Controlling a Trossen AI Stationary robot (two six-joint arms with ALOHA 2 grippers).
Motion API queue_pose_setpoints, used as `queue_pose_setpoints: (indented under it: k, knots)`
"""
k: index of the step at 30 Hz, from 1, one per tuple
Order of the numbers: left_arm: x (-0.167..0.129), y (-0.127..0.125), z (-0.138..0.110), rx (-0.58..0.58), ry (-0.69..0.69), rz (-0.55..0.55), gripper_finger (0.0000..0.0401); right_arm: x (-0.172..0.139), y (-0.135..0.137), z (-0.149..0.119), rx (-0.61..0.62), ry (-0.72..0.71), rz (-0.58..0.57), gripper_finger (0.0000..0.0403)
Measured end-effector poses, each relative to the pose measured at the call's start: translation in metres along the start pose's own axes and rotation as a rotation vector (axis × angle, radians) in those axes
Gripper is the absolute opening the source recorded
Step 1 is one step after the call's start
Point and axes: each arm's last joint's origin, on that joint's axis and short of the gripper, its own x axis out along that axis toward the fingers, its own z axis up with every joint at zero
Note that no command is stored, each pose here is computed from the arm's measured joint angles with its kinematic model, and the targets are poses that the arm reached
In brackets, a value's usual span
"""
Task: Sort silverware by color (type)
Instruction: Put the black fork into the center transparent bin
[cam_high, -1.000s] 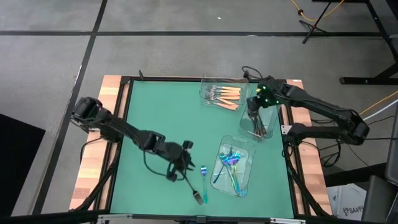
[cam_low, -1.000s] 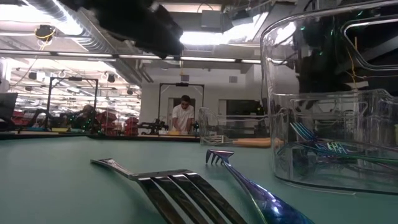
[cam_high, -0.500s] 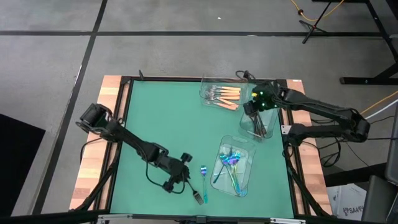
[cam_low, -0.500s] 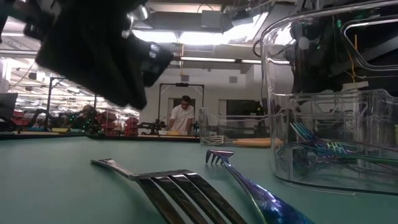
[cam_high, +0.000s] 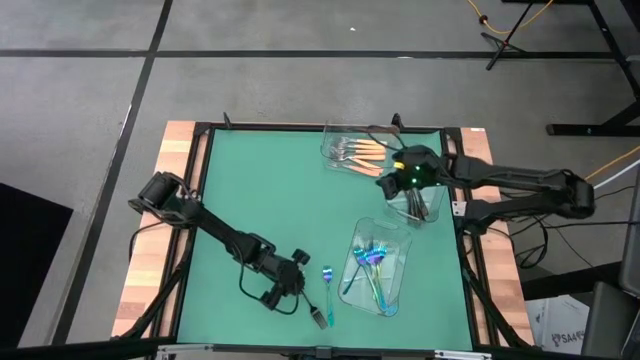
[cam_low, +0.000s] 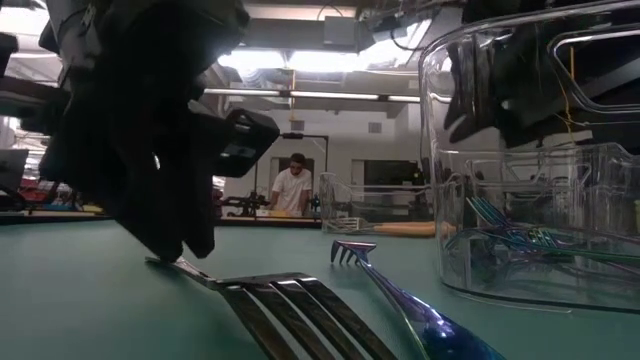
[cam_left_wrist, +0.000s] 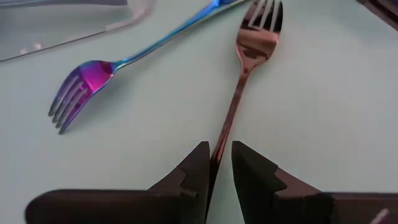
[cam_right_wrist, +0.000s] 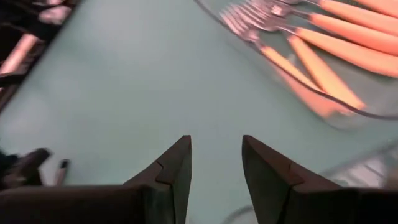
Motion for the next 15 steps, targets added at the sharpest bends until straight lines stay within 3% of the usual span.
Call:
queue_pose_setpoints:
  k: [8, 15]
  knots:
    - [0.001, 0.001, -0.001, 0.001, 0.004, -0.001, 0.0063, -0.002, 0.025, -0.003, -0.062, -0.059, 0.152, 0.0129]
    - [0.011, 0.001, -0.007, -0.004, 0.03, -0.017, 0.0063, -0.004, 0.036, -0.008, -0.094, -0.072, 0.217, 0.0129]
